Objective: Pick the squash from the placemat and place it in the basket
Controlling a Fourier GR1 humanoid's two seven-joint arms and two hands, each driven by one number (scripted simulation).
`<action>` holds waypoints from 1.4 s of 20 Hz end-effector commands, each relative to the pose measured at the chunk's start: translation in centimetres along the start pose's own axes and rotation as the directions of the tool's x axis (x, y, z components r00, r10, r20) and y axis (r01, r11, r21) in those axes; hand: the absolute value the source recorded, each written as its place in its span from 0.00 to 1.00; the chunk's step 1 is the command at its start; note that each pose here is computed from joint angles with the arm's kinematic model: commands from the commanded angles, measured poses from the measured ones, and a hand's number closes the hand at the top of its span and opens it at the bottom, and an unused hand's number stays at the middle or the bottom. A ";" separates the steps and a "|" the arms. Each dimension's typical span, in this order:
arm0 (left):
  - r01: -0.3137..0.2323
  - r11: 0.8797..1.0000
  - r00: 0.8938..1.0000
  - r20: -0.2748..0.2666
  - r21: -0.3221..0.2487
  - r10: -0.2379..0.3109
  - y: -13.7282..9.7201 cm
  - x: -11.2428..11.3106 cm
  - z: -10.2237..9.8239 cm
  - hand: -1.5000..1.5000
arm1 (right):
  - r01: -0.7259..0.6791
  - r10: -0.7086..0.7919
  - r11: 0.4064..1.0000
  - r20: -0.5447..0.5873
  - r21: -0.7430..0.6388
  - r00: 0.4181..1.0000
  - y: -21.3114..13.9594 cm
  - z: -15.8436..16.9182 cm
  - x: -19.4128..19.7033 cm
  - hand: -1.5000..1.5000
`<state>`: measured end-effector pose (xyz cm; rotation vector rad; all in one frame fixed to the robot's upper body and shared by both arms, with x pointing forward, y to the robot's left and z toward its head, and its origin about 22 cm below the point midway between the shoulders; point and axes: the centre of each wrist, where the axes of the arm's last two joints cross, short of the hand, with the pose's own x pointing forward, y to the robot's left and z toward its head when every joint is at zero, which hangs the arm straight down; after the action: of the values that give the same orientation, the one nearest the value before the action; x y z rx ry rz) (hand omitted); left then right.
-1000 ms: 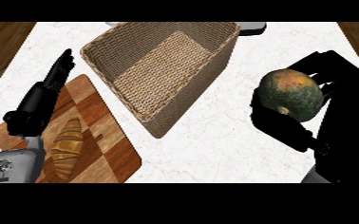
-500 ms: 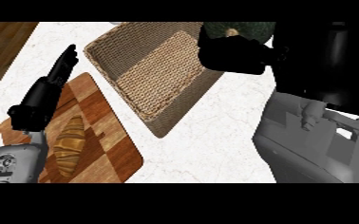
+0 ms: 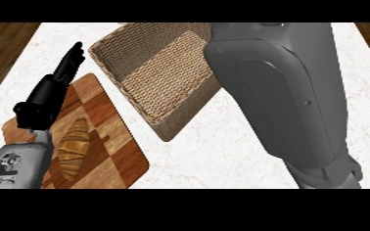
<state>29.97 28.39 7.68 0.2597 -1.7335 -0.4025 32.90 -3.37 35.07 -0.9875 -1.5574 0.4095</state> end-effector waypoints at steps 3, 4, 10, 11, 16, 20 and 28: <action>-0.005 1.000 1.000 0.001 -0.013 0.005 0.5 0.4 0.0 0.50 | -0.018 0.044 0.992 -0.209 0.125 0.977 2.2 -1.9 2.4 1.00; -0.004 1.000 1.000 0.010 -0.004 0.004 0.1 -0.2 0.6 0.50 | 0.001 0.024 0.991 -0.192 0.131 0.981 2.4 -3.5 1.8 1.00; 0.011 1.000 1.000 -0.011 0.021 -0.010 -0.1 -0.5 0.0 0.50 | -0.215 0.277 0.945 -0.254 0.246 0.927 5.4 -3.7 2.5 1.00; 0.008 1.000 1.000 -0.011 0.018 -0.008 -0.1 -0.5 0.0 0.50 | -0.242 0.307 0.934 -0.249 0.262 0.918 4.9 -3.6 2.8 1.00; 0.003 1.000 1.000 -0.007 0.019 -0.003 -1.1 0.4 -0.5 0.50 | -0.369 0.432 0.890 -0.237 0.269 0.870 7.4 -3.6 2.8 1.00; -0.003 1.000 1.000 -0.020 0.008 0.004 1.0 -1.2 1.1 0.50 | -0.335 0.427 0.870 -0.216 0.362 0.878 7.8 -4.1 2.1 0.00; 0.008 0.999 1.000 -0.005 0.032 -0.008 -0.2 -0.5 -0.6 0.50 | -0.157 0.246 0.920 -0.217 0.360 0.944 8.1 -4.1 2.3 0.00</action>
<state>29.33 28.74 6.93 0.2815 -1.7247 -0.3841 39.88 1.14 32.35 -0.9004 -1.1577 0.7370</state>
